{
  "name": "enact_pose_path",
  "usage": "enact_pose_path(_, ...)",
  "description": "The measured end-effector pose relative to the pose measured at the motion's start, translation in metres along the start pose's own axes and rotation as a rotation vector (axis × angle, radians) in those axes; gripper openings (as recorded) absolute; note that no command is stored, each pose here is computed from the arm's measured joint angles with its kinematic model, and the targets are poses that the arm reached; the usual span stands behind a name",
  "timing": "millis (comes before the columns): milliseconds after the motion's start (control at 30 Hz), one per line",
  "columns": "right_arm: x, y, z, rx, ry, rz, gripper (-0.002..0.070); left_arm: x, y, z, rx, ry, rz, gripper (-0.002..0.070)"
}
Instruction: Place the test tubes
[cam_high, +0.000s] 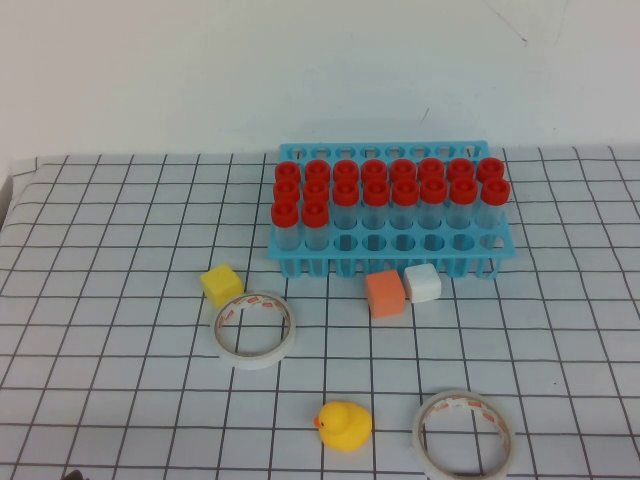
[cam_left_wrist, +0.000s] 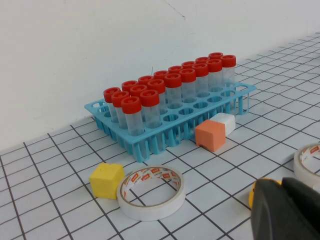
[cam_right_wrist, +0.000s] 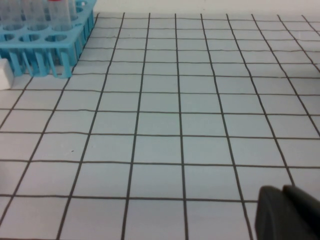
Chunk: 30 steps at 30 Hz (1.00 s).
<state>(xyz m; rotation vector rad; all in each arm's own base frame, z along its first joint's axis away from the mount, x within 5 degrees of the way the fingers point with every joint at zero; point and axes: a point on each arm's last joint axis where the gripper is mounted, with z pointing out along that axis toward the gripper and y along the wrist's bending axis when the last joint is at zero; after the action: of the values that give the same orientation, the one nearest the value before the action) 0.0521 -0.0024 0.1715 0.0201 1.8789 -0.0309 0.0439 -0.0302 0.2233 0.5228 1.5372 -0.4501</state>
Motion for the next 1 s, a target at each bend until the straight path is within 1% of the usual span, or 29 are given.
enact_pose_path(767,0.0,0.0,0.0,0.003,0.005,-0.006,-0.0001,0.001,0.0,0.0,-0.003,0.002,0.005,-0.0001)
enact_pose_path(867,0.0,0.0,0.0,0.003,0.005,-0.006,-0.0001,0.006,0.002,0.001,-0.042,0.024,0.043,-0.0001)
enact_pose_path(900,0.0,0.0,0.0,0.003,0.005,-0.006,-0.0001,0.008,0.004,0.001,-0.07,0.03,0.046,-0.0001)
enact_pose_path(967,0.0,0.0,0.0,0.003,0.005,-0.006,-0.0001,0.01,0.008,0.001,-0.148,0.042,0.046,-0.0001)
enact_pose_path(1000,0.0,0.0,0.0,0.003,0.005,-0.006,-0.0001,0.011,0.013,0.0,-0.244,0.05,0.044,-0.0001)
